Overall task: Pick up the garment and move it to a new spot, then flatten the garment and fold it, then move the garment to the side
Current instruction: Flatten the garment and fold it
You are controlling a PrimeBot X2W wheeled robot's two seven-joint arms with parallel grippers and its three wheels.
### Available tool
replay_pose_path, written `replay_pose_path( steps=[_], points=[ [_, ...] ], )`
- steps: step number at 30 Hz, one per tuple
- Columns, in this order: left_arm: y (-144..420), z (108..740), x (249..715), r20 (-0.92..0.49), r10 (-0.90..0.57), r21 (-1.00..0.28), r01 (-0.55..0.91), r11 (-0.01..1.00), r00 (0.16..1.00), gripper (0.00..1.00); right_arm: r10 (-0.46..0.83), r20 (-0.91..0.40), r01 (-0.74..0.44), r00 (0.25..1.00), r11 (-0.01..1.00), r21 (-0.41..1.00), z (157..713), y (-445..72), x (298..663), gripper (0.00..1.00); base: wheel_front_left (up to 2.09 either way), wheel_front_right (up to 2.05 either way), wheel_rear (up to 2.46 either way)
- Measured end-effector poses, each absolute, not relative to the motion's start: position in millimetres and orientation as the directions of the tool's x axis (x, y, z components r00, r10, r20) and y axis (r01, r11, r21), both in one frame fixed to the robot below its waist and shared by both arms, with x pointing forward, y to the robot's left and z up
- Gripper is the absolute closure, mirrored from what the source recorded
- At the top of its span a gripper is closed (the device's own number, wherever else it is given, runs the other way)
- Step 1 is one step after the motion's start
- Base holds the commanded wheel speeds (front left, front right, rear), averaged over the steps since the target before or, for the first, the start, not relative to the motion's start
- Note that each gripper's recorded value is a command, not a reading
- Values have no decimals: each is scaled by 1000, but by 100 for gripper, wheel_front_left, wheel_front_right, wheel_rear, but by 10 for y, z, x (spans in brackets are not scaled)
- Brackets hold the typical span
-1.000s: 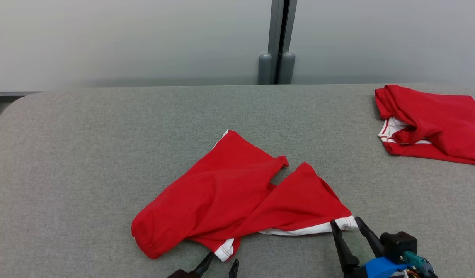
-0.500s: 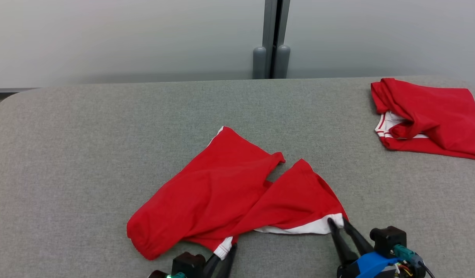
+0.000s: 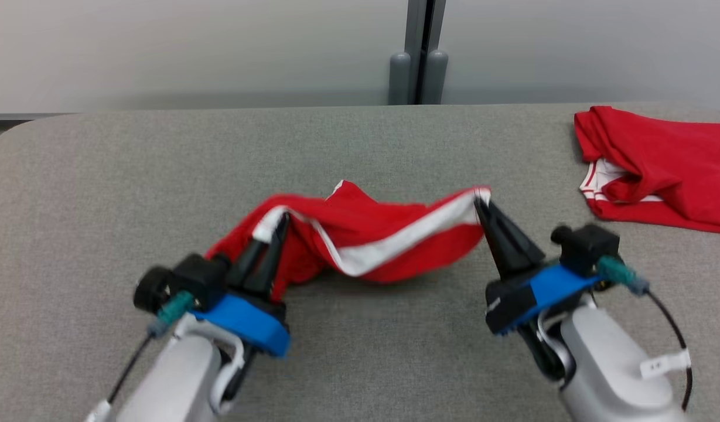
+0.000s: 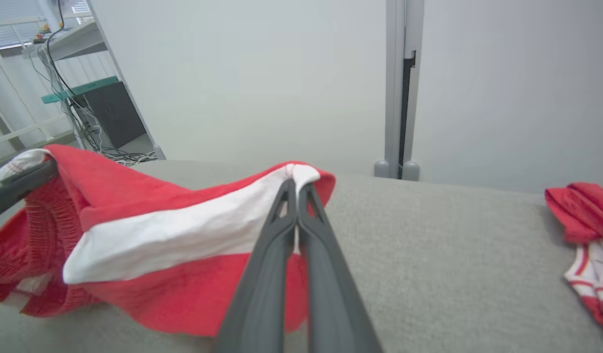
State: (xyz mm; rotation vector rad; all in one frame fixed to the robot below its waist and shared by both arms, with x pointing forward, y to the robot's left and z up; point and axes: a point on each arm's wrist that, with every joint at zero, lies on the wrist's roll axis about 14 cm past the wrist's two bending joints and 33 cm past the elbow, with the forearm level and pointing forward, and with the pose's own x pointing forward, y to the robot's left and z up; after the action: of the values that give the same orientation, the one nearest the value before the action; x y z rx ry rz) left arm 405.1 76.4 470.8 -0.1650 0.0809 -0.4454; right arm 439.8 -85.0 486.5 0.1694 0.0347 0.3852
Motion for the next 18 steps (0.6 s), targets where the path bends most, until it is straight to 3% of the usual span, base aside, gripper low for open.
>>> replay_pose_path(
  steps=[3, 7, 14, 18],
  points=[
    [888, 5212, 4583, 70, -453, -50, 456, 888, 889, 100, 389, 126, -406, 913, 898, 168, 5399, -748, 4886, 100, 0, 0, 0],
    [889, 5651, 4988, 144, -473, 15, 476, 879, 869, 100, 365, 201, -401, 909, 898, 183, 5787, -769, 5299, 100, 0, 0, 0],
    [776, 6358, 5793, 224, -506, 78, 502, 861, 833, 100, 261, 314, -349, 913, 897, 272, 6527, -962, 6153, 100, 0, 0, 0],
    [674, 6603, 6099, 251, -524, 105, 515, 851, 814, 100, 227, 359, -334, 905, 902, 273, 6818, -1045, 6437, 100, 0, 0, 0]
  ],
)
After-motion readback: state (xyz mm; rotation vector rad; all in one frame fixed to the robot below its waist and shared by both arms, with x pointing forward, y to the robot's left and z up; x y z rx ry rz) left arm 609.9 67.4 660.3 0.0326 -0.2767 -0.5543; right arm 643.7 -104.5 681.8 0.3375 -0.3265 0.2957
